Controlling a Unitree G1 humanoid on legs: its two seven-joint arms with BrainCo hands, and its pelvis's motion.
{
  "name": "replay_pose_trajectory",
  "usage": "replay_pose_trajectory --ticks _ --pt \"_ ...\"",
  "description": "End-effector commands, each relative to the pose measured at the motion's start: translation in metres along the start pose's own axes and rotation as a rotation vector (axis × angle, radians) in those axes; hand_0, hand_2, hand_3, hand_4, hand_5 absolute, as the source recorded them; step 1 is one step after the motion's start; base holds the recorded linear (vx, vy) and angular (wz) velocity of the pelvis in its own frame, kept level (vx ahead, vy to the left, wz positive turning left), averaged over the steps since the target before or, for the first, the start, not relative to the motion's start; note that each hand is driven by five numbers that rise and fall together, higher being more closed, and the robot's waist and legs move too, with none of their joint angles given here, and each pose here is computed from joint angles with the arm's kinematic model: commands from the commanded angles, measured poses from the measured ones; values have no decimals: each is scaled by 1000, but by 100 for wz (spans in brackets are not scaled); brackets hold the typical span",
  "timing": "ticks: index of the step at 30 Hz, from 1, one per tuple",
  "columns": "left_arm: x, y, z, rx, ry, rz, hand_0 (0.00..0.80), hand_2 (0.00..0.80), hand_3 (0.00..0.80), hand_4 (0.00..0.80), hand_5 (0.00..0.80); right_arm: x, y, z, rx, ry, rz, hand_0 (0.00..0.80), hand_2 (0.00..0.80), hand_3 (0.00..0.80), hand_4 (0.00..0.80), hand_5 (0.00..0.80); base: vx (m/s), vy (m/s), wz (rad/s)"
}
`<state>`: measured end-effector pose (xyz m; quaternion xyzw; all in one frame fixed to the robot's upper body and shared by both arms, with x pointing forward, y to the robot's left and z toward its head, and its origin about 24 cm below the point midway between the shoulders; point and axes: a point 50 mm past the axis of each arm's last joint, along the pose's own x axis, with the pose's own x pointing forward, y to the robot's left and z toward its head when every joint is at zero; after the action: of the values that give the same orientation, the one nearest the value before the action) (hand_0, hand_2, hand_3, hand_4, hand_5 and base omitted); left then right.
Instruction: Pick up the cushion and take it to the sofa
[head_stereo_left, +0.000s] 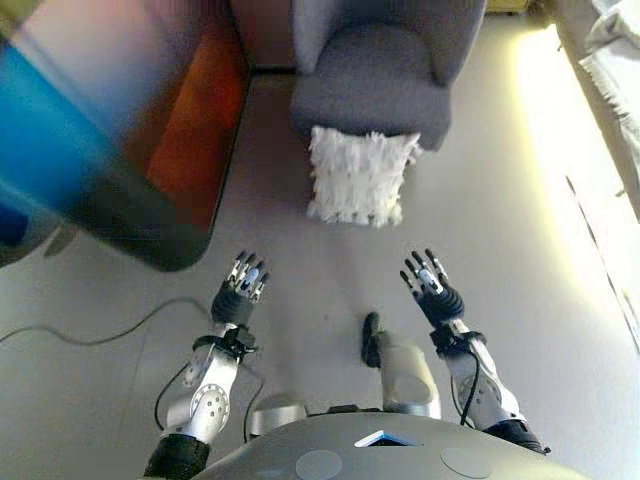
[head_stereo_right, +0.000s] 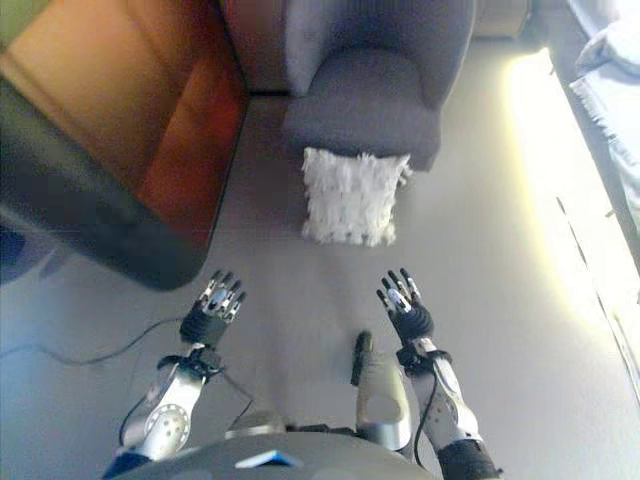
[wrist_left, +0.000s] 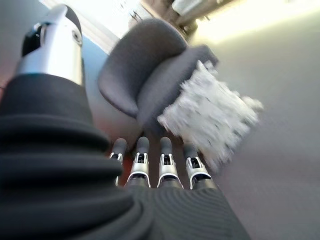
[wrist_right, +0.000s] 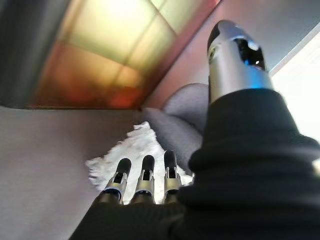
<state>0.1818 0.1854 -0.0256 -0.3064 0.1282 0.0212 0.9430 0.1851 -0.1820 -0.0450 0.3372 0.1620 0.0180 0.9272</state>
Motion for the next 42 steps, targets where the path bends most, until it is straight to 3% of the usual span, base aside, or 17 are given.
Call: replay_pose_trajectory --ticks 1,7,16,26,34,42 --pt "-2 -3 32 10 -148 -28 0 0 0 0 0 0 13 9 -37 -46 112 0 0 0 0 0 287 -203 -49" --pt "2 0 34 51 -172 -40 0 0 0 0 0 13 13 22 -40 -79 94 0 0 0 0 0 300 28 -28" --pt "4 2 30 51 -162 -23 0 0 0 0 0 8 5 10 -15 -37 66 0 0 0 0 0 448 99 -20" --pt "-2 20 44 98 -173 24 0 0 0 0 0 8 20 -4 28 10 87 0 0 0 0 0 501 178 -39" --pt "8 8 52 179 -160 -35 0 0 0 0 0 5 36 -13 62 -35 76 0 0 0 0 0 392 240 4" --pt "6 8 60 160 -207 -3 0 0 0 0 0 11 41 -6 46 -39 150 0 0 0 0 0 314 -119 -27"
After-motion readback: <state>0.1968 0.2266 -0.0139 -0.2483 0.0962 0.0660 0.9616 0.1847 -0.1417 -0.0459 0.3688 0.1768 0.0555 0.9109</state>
